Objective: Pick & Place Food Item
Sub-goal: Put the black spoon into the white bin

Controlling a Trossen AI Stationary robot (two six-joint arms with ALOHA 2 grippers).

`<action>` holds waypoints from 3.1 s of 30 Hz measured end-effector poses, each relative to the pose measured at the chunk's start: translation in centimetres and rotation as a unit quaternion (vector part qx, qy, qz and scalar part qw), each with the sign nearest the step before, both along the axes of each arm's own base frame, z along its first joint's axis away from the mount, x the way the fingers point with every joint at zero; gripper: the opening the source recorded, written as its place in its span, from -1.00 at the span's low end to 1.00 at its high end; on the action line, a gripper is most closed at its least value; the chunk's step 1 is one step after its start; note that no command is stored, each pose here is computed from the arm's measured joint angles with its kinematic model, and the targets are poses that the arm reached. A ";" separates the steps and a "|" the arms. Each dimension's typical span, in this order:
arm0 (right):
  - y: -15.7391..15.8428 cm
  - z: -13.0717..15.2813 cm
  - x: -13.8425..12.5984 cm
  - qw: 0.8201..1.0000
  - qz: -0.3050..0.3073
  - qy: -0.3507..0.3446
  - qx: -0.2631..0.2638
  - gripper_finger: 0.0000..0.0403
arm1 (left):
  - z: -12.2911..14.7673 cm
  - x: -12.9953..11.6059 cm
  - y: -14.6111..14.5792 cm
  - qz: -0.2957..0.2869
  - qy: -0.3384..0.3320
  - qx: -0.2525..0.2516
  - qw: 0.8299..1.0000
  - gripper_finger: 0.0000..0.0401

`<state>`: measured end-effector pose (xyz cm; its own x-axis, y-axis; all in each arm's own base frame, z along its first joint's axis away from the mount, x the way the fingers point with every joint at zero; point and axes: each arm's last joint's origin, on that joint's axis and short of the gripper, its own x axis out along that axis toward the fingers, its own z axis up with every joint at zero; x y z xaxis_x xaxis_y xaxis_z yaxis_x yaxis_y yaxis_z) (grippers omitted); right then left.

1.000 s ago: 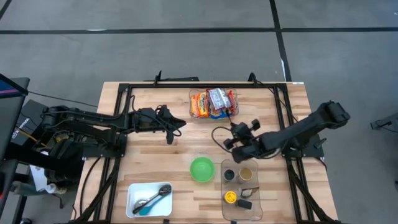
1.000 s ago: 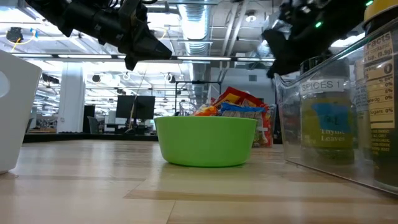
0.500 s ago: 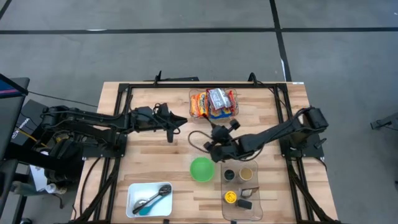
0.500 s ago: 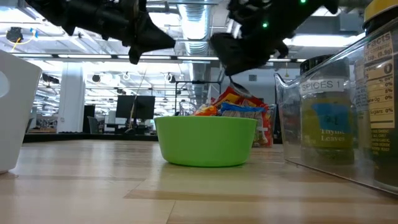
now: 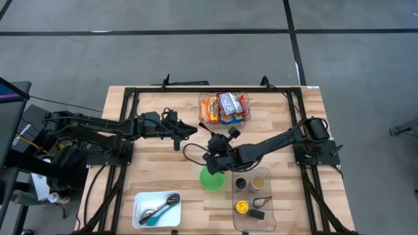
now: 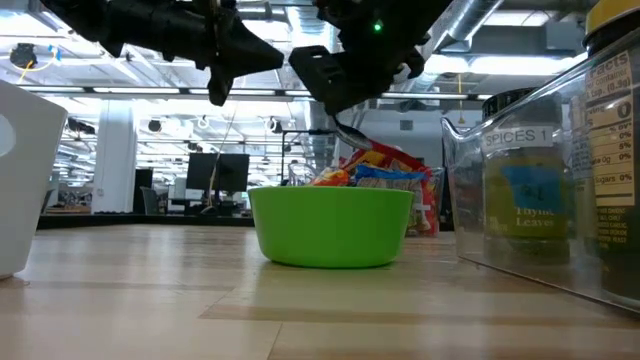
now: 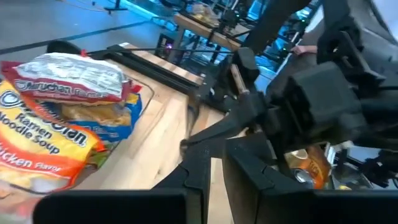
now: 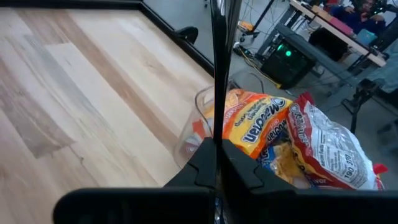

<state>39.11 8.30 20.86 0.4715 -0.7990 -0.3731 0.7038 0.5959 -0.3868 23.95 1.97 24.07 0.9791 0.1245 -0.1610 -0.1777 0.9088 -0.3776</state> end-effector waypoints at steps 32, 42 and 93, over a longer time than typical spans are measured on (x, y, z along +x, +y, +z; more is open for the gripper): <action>0.1 -0.2 -0.1 1.000 0.005 0.005 0.004 -0.99 | 0.6 0.1 0.0 0.003 -0.030 -0.005 1.000 -0.80; 0.1 -0.1 -0.1 1.000 0.005 0.005 0.004 -0.99 | 0.2 0.0 0.2 0.035 -0.016 -0.044 0.998 -0.33; 0.1 -0.3 -0.1 0.999 0.018 0.015 0.025 -0.97 | -2.5 3.1 0.4 0.031 -0.042 -0.043 0.998 -0.96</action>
<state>39.06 8.36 20.58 0.4873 -0.7620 -0.4265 0.6710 0.6393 -0.3756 27.06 2.40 21.59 0.9805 0.1745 -0.0907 -0.1967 0.8602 -0.4706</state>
